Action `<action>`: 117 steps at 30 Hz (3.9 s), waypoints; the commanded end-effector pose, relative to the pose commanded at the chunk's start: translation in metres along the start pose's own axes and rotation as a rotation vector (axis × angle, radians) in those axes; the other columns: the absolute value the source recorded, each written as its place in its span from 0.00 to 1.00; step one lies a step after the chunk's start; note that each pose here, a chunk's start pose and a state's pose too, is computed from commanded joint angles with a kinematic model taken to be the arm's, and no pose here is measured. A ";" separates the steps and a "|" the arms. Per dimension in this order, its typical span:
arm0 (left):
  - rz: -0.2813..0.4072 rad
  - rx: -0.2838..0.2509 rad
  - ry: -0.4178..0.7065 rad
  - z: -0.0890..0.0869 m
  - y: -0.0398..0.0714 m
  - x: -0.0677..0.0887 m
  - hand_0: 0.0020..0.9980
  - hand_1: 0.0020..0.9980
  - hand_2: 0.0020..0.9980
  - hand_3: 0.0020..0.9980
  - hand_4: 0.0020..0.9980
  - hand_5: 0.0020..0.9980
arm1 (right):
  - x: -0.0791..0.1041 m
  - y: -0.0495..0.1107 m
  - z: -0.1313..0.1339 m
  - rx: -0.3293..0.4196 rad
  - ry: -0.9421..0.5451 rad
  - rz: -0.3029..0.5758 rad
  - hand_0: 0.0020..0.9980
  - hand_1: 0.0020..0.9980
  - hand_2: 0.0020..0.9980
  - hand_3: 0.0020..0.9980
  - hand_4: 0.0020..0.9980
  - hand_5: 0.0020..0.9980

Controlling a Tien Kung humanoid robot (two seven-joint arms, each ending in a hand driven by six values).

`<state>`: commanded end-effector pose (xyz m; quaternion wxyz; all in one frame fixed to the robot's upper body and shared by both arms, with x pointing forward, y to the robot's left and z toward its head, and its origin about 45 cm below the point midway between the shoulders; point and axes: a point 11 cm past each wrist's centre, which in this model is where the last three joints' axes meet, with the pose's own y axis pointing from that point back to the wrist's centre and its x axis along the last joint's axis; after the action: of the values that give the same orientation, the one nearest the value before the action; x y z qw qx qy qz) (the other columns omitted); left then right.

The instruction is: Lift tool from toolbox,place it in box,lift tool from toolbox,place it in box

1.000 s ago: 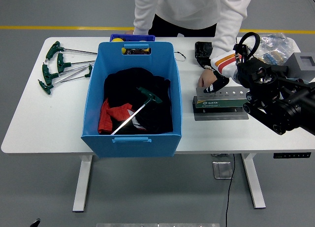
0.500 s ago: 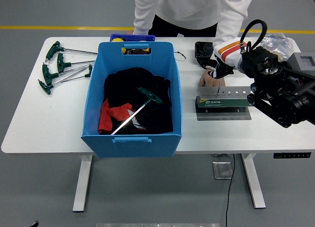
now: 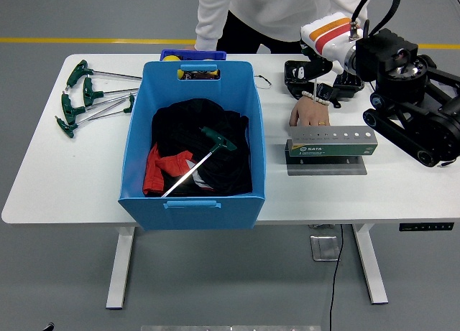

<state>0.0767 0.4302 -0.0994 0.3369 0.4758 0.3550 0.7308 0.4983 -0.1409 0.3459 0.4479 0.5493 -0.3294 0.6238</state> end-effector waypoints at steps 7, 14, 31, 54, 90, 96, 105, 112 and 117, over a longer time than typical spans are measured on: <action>0.000 -0.003 0.000 0.002 0.000 -0.001 0.68 0.60 0.66 0.68 0.72 0.61 | 0.038 0.000 -0.043 0.108 -0.074 0.148 0.00 0.00 0.06 0.08 0.80 0.67; -0.001 -0.014 0.001 0.007 0.000 -0.002 0.68 0.60 0.66 0.68 0.72 0.61 | 0.037 0.003 -0.103 0.275 -0.111 0.185 0.00 0.00 0.07 0.12 0.82 0.65; 0.014 -0.021 0.024 0.008 0.001 -0.002 0.67 0.59 0.65 0.67 0.72 0.61 | -0.023 0.034 -0.183 0.688 -0.106 -0.063 0.67 0.69 0.81 0.97 0.91 0.61; 0.011 -0.032 0.024 0.015 0.001 -0.005 0.67 0.59 0.65 0.65 0.70 0.58 | -0.031 0.020 -0.067 0.388 -0.216 0.024 0.78 0.78 0.90 1.00 0.94 0.60; -0.058 -0.013 0.022 0.006 0.004 -0.021 0.68 0.66 0.71 0.67 0.70 0.58 | -0.162 0.200 0.097 -0.110 -1.604 0.368 0.81 0.79 0.85 0.89 1.00 0.85; -0.071 -0.011 0.019 0.007 0.005 -0.025 0.69 0.67 0.71 0.67 0.70 0.58 | -0.176 0.222 0.090 -0.146 -1.632 0.364 0.82 0.79 0.85 0.90 1.00 0.89; -0.095 -0.008 -0.002 0.015 0.005 -0.030 0.69 0.69 0.73 0.68 0.70 0.59 | -0.177 0.236 0.084 -0.167 -1.645 0.405 0.82 0.79 0.85 0.93 1.00 0.91; -0.089 -0.007 -0.011 0.014 0.005 -0.028 0.69 0.69 0.72 0.68 0.71 0.60 | -0.184 0.236 0.084 -0.181 -1.635 0.388 0.82 0.80 0.85 0.93 1.00 0.92; -0.081 -0.001 -0.010 0.011 0.005 -0.025 0.69 0.69 0.72 0.68 0.71 0.60 | -0.182 0.231 0.083 -0.171 -1.615 0.372 0.82 0.80 0.85 0.93 1.00 0.92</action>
<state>0.0940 0.4087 -0.1040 0.3682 0.4647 0.3717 0.7144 0.3172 -0.3402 0.2007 0.0038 0.7284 -0.6811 0.0747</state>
